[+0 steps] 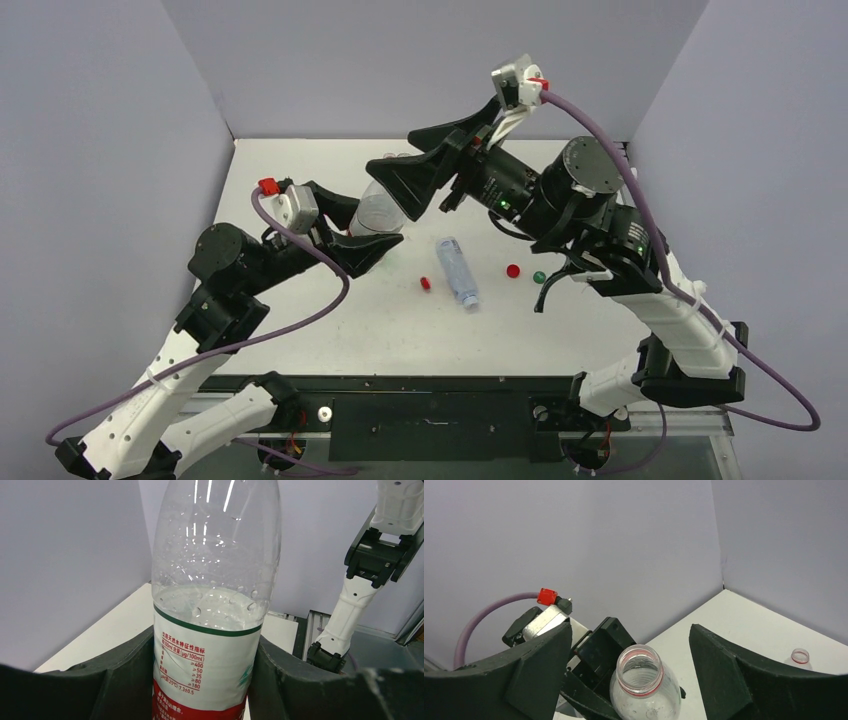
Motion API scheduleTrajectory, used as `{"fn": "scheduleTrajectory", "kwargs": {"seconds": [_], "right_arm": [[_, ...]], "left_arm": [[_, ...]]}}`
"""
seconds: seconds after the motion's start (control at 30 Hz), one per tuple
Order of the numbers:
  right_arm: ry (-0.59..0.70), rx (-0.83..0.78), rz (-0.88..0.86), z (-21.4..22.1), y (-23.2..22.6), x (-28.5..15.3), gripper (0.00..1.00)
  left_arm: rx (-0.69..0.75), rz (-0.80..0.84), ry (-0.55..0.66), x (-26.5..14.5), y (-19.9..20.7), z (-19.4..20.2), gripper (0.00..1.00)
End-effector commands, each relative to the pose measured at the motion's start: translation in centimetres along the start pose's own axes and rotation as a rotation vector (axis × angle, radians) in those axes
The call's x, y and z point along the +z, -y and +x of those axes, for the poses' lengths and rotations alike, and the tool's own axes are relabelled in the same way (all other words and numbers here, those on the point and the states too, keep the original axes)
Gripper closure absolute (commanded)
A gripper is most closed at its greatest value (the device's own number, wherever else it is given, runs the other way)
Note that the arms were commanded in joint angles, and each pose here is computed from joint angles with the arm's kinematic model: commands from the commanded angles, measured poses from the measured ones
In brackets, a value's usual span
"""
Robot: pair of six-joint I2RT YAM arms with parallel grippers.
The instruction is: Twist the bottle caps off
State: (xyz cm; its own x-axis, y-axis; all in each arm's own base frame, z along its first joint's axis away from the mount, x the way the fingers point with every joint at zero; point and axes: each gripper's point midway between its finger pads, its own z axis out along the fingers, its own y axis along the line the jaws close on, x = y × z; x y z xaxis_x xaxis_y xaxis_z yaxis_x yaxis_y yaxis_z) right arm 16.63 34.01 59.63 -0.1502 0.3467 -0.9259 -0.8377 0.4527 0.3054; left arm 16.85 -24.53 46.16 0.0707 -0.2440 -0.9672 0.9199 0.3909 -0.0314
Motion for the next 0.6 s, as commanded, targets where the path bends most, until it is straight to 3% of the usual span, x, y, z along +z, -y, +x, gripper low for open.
{"fn": "scheduleTrajectory", "kwargs": {"seconds": [0.0, 0.1, 0.4, 0.47, 0.53, 0.57], "right_arm": [[0.016, 0.017, 0.030, -0.6, 0.2, 0.2, 0.18], [0.019, 0.017, 0.043, -0.5, 0.5, -0.3, 0.28], [-0.072, -0.037, 0.043, 2.3, 1.0, 0.0, 0.83], [-0.101, -0.056, 0.039, 3.0, 1.0, 0.2, 0.94], [-0.107, -0.078, 0.068, 3.1, 1.7, 0.2, 1.00], [-0.104, -0.100, 0.105, 3.1, 2.5, 0.1, 1.00]], "left_arm": [[0.055, -0.022, 0.071, -0.3, -0.2, -1.8, 1.00], [0.055, -0.017, 0.073, -0.5, 0.0, -1.8, 1.00], [0.032, -0.012, 0.062, -0.3, 0.0, -1.6, 0.96], [0.026, -0.009, 0.052, -0.2, 0.0, -1.4, 0.88], [0.017, -0.011, 0.038, -0.2, 0.0, -1.1, 0.62], [0.003, -0.018, 0.011, -0.2, -0.2, -0.5, 0.33]]}}
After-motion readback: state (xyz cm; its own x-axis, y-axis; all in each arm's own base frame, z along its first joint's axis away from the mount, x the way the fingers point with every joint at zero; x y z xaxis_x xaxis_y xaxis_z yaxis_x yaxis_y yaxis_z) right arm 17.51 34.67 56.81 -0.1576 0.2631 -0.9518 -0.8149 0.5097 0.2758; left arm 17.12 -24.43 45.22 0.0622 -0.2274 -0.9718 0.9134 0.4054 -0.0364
